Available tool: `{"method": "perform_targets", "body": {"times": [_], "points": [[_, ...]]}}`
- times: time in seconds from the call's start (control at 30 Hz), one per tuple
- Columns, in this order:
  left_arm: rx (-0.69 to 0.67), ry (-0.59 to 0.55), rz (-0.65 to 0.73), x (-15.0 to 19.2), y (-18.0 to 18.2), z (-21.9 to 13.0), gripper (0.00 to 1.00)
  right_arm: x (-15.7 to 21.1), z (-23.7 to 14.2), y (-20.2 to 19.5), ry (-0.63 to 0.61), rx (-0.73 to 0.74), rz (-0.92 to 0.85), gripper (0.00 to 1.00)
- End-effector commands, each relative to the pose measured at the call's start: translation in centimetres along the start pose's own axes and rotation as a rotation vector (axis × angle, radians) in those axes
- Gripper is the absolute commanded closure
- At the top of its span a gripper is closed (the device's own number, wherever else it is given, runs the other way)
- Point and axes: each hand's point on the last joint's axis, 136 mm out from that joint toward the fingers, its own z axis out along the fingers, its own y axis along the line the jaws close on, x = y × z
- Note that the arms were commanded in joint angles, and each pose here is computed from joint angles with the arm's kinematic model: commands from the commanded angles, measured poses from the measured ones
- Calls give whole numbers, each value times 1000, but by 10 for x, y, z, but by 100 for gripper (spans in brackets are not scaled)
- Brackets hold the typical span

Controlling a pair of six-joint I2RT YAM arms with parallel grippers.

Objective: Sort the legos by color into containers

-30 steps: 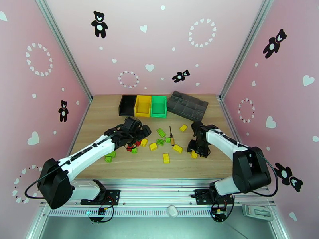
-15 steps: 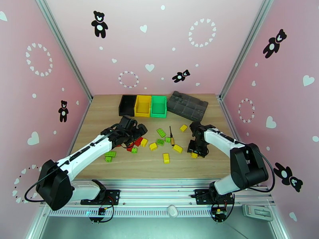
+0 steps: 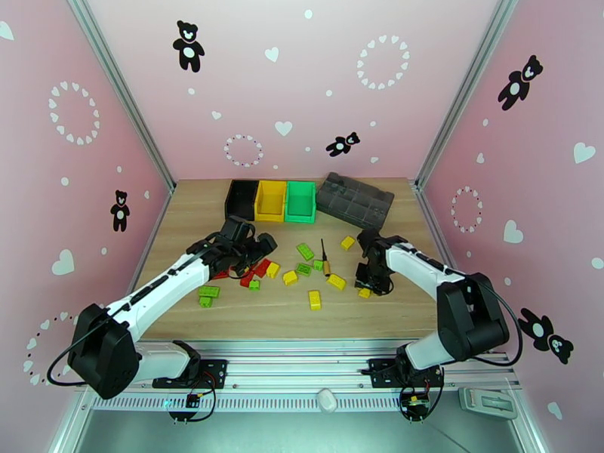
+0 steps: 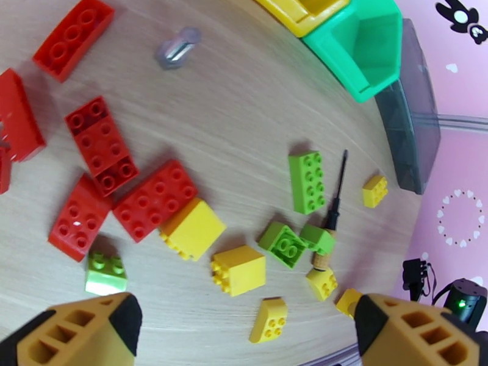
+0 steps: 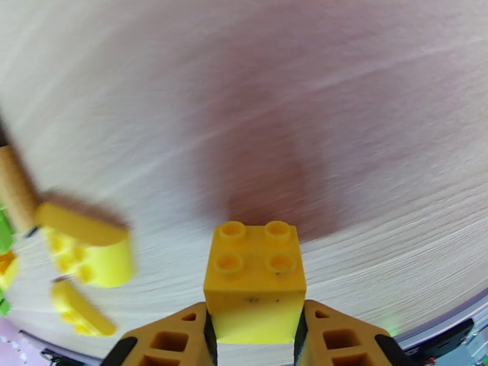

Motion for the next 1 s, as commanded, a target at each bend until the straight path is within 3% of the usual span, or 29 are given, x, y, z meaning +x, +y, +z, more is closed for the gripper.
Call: {"method": "perform_targets", "body": {"times": [0.0, 0.27, 0.6, 0.97], "points": [[75, 53, 51, -8, -32, 7, 2, -15, -25, 41, -54, -151, 3, 69], [166, 168, 33, -21, -78, 51, 5, -54, -35, 140, -65, -367, -9, 70], [439, 147, -254, -104, -110, 71, 8, -125, -40, 242, -106, -506, -34, 71], [464, 120, -305, -140, -116, 74, 8, -187, -30, 313, -135, -648, 26, 68]]}}
